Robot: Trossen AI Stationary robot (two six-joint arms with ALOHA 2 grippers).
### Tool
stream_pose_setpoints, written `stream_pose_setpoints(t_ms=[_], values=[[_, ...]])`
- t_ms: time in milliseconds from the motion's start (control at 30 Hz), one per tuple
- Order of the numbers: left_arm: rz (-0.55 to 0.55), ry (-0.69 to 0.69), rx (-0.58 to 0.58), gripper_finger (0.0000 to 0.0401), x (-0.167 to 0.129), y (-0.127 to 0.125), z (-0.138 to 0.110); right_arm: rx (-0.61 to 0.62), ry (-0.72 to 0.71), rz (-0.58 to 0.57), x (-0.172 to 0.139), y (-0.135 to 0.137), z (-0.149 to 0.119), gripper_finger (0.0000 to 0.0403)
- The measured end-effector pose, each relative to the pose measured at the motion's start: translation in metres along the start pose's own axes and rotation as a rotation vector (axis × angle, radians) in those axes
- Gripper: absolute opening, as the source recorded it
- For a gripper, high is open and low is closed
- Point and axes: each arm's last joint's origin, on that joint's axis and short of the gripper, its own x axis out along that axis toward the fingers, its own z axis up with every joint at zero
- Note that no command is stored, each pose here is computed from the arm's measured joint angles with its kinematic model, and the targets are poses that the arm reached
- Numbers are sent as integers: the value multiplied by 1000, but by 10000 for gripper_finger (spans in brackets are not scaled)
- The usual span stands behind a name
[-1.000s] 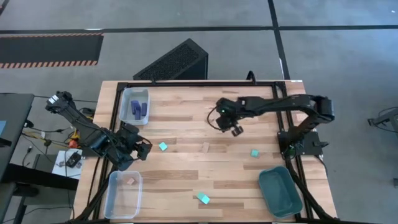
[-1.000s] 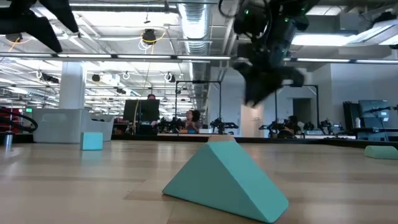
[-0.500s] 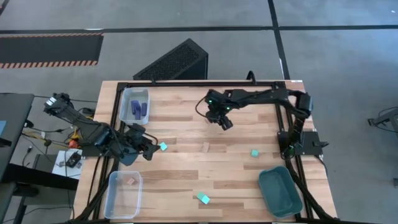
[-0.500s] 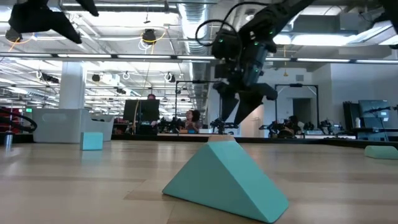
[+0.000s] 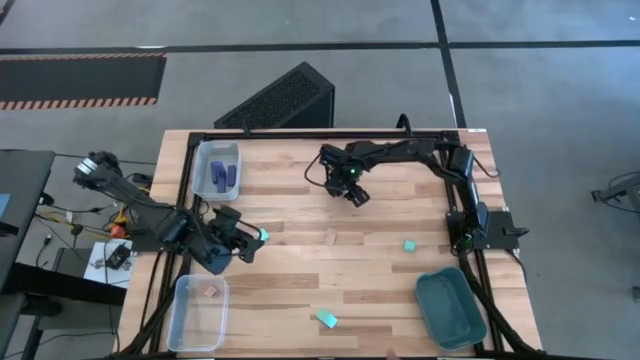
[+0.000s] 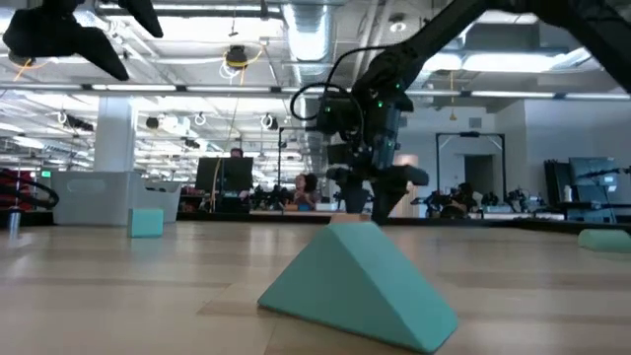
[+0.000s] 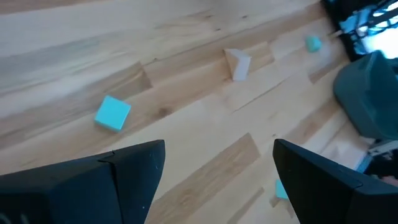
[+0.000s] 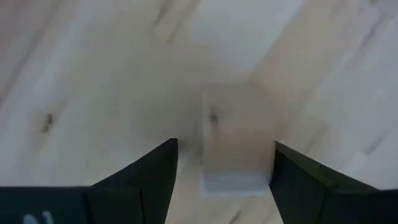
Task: Sort & place blocks by color
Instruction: Put the top brown block into the transparent bin
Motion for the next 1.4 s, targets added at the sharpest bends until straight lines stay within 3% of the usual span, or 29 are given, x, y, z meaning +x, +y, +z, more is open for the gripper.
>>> stream_pose_setpoints(t_ms=[200, 400, 567, 800, 1033, 1200, 1400], values=[[44, 8, 1, 286, 12, -3, -5, 67, -11, -22, -3, -3, -1, 228], [60, -26, -47, 286, 17, -3, 1, 189, -2, 37, -4, 2, -2, 118], [70, 39, -154, 286, 18, -2, 13, 258, -3, 97, -19, 12, 1, 118], [28, 90, -115, 286, 13, 0, 30, 351, -189, -86, -91, 16, 17, 118], [-173, -233, -76, 286, -4, -10, 64, 420, -473, -320, -156, 32, 51, 118], [-226, -255, 36, 286, -1, -11, 91, 431, -623, -449, -175, 49, 84, 118], [-283, -281, 62, 286, 5, -8, 119, 431, -615, -559, -167, 70, 118, 118]])
